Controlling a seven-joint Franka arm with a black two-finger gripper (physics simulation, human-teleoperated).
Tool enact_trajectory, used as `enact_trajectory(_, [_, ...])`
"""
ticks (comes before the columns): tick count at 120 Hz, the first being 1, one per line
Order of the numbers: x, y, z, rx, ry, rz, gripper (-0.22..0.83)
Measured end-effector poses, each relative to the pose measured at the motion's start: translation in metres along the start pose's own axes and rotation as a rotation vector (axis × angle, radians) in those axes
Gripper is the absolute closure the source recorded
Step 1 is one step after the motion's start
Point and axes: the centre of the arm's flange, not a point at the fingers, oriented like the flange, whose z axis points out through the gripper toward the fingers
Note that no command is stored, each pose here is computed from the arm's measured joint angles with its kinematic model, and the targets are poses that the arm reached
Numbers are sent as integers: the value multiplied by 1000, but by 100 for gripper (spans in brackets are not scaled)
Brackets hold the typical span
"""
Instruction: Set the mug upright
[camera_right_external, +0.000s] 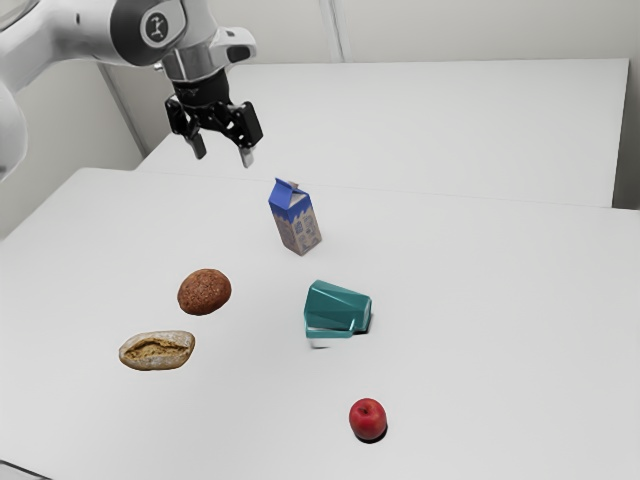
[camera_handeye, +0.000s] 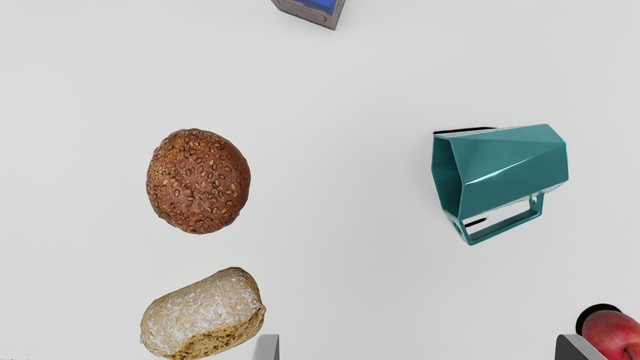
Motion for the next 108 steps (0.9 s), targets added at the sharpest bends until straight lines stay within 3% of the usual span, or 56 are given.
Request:
enact_trajectory(32, [-2,-1,4,-24,-17,-17,0])
enact_trajectory(56, [-6,-14,39,-135,-79,-70,0])
enact_trajectory(82, [-15,-12,116,-337,-95,-101,0])
enact_trajectory(108, [-18,-17,186,-548,-28,-136,0])
